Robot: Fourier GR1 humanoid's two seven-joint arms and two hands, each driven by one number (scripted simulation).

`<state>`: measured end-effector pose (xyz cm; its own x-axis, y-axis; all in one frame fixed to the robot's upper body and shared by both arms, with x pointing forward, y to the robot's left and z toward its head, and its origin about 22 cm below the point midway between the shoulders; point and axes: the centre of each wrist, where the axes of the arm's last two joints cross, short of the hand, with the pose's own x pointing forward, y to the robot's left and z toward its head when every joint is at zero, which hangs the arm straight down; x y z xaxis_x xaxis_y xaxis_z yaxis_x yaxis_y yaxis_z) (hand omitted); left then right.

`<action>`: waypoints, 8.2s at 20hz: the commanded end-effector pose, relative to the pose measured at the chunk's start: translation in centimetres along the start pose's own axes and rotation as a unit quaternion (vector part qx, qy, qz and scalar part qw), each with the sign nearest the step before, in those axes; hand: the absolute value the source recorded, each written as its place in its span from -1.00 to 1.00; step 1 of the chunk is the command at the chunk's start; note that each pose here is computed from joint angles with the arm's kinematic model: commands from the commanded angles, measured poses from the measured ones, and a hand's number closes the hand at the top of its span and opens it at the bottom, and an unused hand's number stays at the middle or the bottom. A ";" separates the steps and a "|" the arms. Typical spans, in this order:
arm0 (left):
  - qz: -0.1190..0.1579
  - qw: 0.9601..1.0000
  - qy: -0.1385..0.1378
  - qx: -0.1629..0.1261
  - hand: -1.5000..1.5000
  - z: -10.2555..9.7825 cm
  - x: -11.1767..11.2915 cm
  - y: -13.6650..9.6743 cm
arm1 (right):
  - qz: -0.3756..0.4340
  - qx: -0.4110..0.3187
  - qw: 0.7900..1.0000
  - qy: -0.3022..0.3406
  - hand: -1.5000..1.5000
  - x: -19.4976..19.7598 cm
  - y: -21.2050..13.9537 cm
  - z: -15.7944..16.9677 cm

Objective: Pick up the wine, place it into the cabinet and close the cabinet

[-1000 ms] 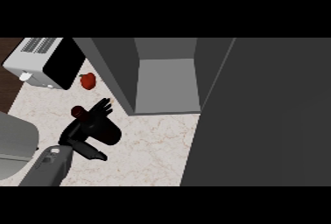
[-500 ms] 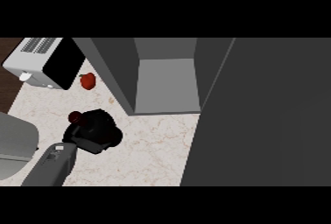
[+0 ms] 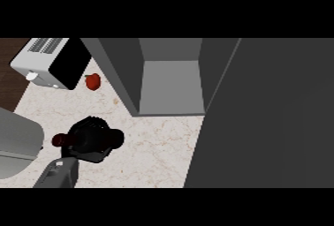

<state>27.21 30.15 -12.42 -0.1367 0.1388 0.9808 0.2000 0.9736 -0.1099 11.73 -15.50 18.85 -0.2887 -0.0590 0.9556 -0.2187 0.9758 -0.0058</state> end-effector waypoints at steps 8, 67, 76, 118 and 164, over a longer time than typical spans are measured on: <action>0.059 0.998 -0.002 -0.029 1.00 2.3 -0.3 -3.0 | -0.005 -0.009 0.999 -0.039 -1.00 2.9 -0.6 3.7; -0.044 0.999 -0.024 0.003 1.00 -14.9 10.5 -18.0 | -0.017 -0.003 0.999 -0.044 -1.00 2.1 -1.8 4.5; -0.094 0.995 -0.004 0.027 1.00 -14.5 9.1 -18.9 | -0.019 -0.001 0.998 -0.053 -1.00 1.0 -1.7 3.7; -0.174 0.977 -0.016 0.123 -1.00 -21.5 10.9 -14.9 | -0.025 0.046 0.997 -0.060 -1.00 0.8 -1.8 5.1; 0.113 0.991 -0.022 -0.067 -1.00 -17.9 8.8 -18.3 | 0.004 -0.027 0.999 -0.035 -1.00 1.4 -2.5 6.4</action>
<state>41.24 9.75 2.91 -0.1609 0.3339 0.9288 0.3657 0.8942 -0.2581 8.55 -19.40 14.67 -0.3687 0.0678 0.9271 -0.1340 0.9830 -0.1251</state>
